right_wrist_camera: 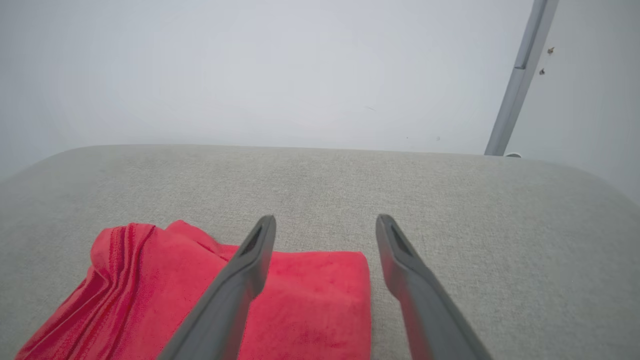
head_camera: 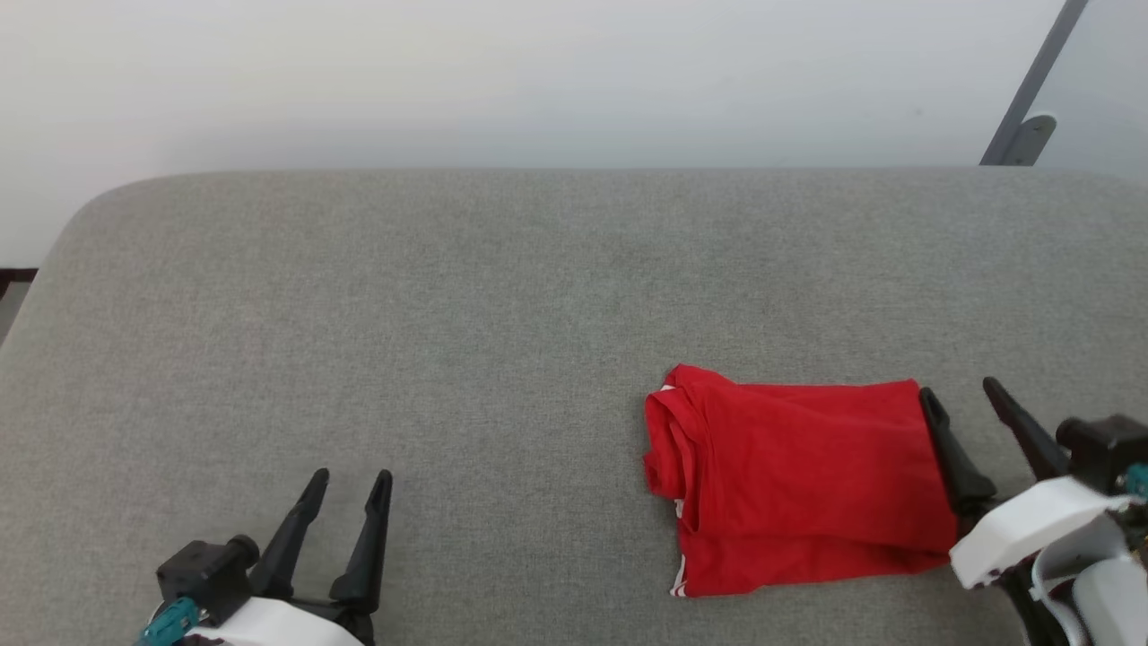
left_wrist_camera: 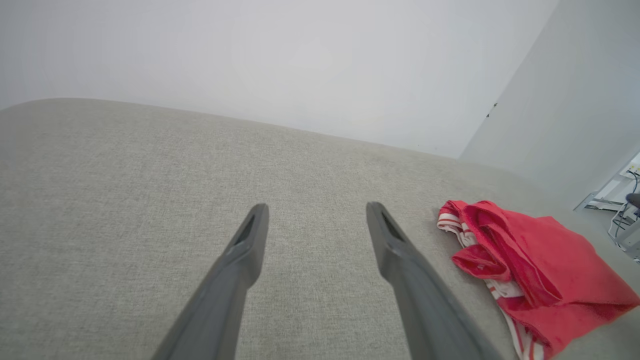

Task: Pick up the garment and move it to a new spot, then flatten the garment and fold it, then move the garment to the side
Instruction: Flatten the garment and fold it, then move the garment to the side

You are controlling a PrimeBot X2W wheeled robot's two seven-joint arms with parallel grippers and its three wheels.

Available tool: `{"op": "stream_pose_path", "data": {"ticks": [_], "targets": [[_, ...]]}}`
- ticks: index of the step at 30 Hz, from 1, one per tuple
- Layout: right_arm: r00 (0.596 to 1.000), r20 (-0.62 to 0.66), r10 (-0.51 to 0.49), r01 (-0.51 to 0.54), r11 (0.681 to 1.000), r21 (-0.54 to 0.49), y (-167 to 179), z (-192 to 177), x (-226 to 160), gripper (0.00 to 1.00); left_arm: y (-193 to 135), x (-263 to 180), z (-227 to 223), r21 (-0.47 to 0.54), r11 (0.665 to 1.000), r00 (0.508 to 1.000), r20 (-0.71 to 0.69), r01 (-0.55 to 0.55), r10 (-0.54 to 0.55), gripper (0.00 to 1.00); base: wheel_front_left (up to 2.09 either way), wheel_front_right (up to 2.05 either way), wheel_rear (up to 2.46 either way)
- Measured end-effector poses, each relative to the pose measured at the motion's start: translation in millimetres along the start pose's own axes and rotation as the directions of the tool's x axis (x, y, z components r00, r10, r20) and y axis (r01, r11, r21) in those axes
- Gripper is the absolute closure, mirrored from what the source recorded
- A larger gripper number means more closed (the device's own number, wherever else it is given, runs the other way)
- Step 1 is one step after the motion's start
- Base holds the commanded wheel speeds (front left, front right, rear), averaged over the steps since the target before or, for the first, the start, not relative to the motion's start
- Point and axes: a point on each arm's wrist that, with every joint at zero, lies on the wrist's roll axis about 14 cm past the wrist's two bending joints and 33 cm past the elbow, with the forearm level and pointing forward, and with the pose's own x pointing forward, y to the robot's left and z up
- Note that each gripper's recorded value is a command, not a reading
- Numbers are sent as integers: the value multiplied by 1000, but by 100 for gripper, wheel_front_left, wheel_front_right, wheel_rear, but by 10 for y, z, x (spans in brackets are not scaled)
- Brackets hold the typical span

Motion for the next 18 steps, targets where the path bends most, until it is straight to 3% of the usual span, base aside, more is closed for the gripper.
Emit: {"op": "stream_pose_path", "data": {"ticks": [11,18], "targets": [[984,160,-78,71,996,49,28,205,-277,0,51,-194,131,25,999,998,51,-32,31,0,0,0,0],[974,173,-143,132,988,77,3,138,-535,0,107,-389,134,25,997,996,61,-70,69,0,0,0,0]]}}
